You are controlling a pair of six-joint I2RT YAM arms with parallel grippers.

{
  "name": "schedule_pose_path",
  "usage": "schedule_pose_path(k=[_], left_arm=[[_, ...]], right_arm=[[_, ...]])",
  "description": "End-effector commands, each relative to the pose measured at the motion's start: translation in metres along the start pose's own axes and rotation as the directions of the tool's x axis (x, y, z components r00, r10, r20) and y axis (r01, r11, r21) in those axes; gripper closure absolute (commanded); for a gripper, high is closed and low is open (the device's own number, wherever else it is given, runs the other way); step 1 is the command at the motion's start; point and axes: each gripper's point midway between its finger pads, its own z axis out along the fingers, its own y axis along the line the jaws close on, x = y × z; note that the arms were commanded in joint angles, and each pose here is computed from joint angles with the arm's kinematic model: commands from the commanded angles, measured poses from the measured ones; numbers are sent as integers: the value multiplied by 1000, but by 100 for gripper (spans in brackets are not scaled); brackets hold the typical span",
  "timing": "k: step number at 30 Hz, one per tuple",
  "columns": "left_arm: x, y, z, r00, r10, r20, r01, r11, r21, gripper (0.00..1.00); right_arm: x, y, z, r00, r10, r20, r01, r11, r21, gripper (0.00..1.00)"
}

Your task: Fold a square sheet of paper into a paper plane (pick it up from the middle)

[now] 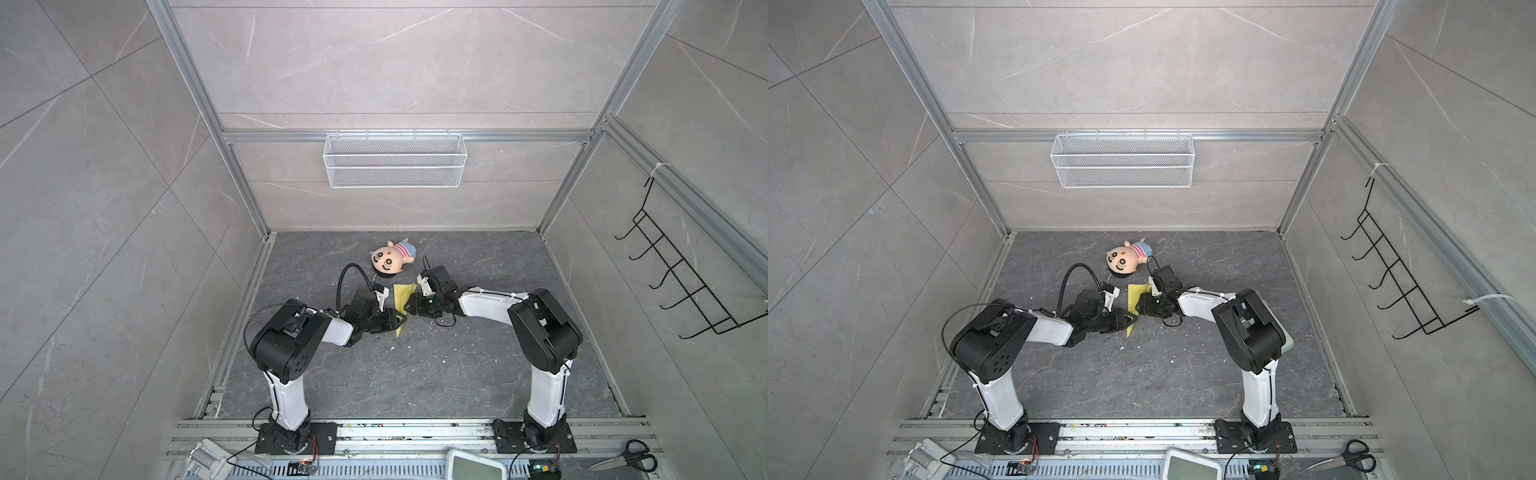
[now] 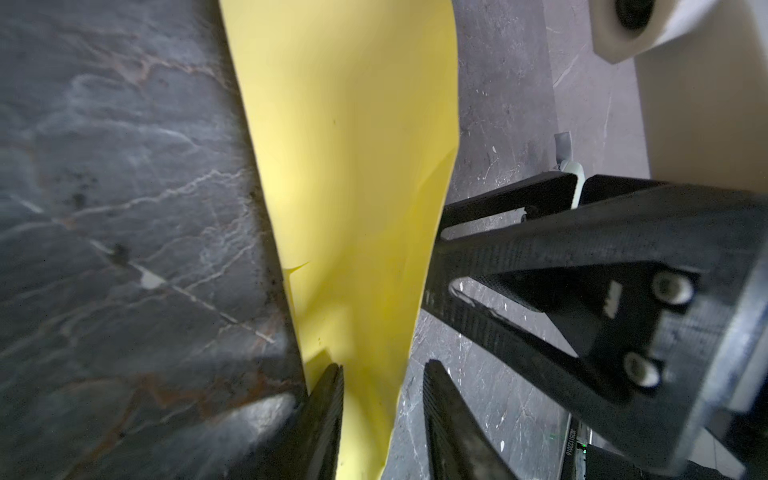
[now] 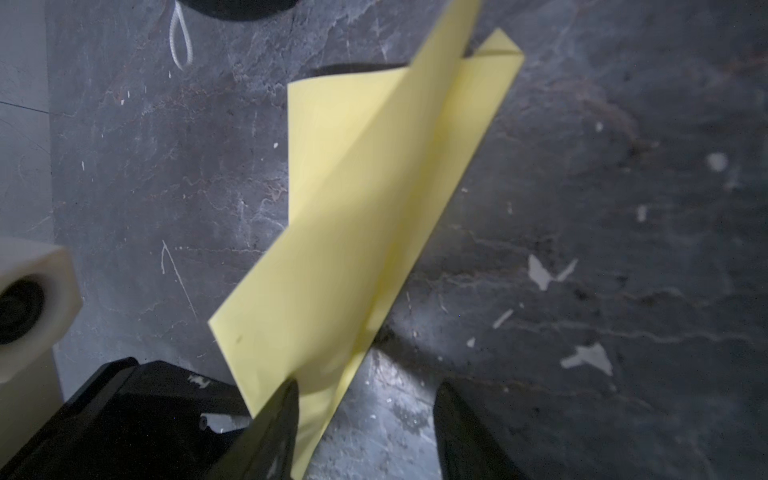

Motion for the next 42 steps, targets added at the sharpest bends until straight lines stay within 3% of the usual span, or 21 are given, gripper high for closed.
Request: schedule_pose_path(k=[1,9,14,19,25,33,42], left_arm=[[-12,1,-4,998,60,29,-59,997,-46,63],[-16,-6,-7,987,157,22,-155,985,-74,73],[-10,2,-6,983,186,-9,-186,977,-105,74],[-6,7,-6,982,186,-19,-187,976,-115,74],[-4,10,-5,982,187,-29,-189,975,-121,76],[-3,10,-3,982,185,-33,-187,976,-115,75],[2,6,-1,976,207,-63,-212,974,-84,70]], right_arm=[[57,-58,16,979,111,-172,-73,974,215,43],[44,-37,-1,991,74,-114,-59,990,130,45],[21,3,-28,1000,-9,-10,9,999,-38,45],[12,24,-36,999,-24,30,29,987,-159,42],[-2,28,-24,999,44,-7,-45,987,-156,40],[-13,8,-9,984,168,-62,-166,986,29,38],[-22,11,6,972,210,-106,-205,977,58,45]])
